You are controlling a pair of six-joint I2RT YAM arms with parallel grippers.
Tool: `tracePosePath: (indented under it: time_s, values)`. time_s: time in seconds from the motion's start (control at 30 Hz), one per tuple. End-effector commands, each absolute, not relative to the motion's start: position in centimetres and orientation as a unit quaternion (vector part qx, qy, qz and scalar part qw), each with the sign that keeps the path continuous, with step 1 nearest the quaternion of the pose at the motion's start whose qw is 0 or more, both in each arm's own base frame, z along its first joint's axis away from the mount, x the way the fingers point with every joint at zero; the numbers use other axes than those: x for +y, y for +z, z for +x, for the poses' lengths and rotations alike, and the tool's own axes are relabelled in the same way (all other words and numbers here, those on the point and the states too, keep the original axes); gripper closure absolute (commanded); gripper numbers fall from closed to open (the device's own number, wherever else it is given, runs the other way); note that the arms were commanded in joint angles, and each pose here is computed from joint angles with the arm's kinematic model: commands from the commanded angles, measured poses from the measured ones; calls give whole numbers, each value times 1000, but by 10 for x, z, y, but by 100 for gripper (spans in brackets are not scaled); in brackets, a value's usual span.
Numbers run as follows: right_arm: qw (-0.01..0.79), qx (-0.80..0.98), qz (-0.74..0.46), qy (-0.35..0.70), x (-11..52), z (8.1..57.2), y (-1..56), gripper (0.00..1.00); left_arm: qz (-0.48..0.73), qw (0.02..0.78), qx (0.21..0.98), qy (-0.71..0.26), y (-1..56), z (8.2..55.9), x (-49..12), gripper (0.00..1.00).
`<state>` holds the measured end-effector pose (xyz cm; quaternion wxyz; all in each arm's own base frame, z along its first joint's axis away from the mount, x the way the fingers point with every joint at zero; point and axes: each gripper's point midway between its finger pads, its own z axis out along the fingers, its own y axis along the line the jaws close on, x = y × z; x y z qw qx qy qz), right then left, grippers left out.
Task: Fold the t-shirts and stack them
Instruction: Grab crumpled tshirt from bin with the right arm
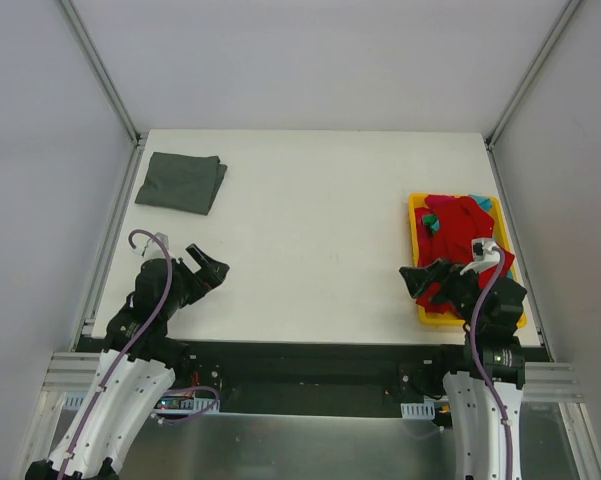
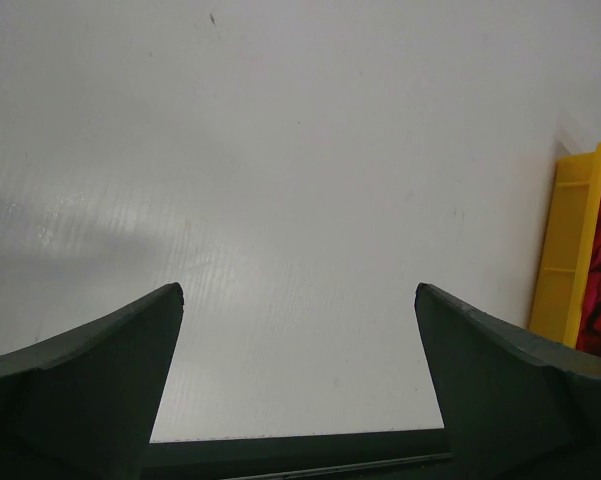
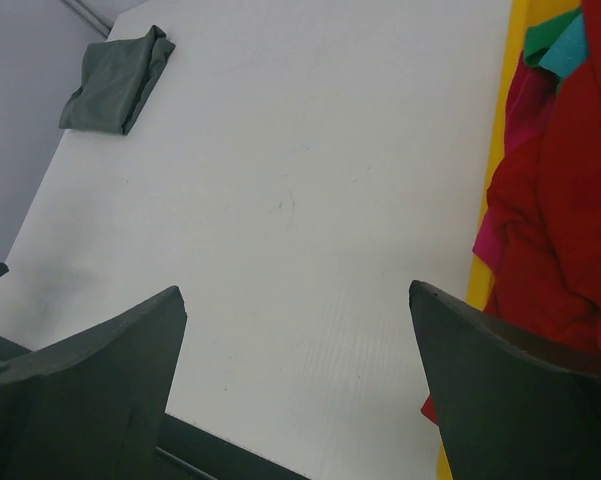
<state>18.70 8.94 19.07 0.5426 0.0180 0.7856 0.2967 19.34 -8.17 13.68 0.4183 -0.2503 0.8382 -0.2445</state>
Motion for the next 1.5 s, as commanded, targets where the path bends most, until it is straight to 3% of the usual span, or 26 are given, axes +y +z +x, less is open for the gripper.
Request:
tracePosePath:
  time_s: [0.0, 0.2, 0.43, 0.63, 0.93, 1.2, 1.3, 1.47]
  values:
    - [548, 788, 59, 273, 77, 197, 192, 4, -250, 432, 832, -243, 149, 197, -80, 1]
    - [534, 809, 108, 222, 56, 204, 183, 4, -256, 426, 834, -241, 146, 198, -80, 1]
    - [509, 817, 271, 0, -35, 206, 187, 4, -261, 415, 839, -234, 135, 201, -81, 1]
    - [465, 828, 305, -72, -61, 222, 193, 4, -256, 405, 847, -232, 129, 201, -83, 1]
    - [402, 871, 272, -78, -63, 269, 164, 4, -256, 413, 841, -236, 129, 201, -82, 1]
    - [345, 884, 307, -76, -64, 263, 112, 1, -258, 411, 843, -231, 125, 201, -81, 1]
    - [345, 889, 295, -66, -60, 264, 107, 11, -259, 410, 844, -228, 124, 202, -80, 1]
    - [350, 887, 294, -60, -58, 258, 105, 47, -259, 407, 846, -227, 121, 201, -81, 1]
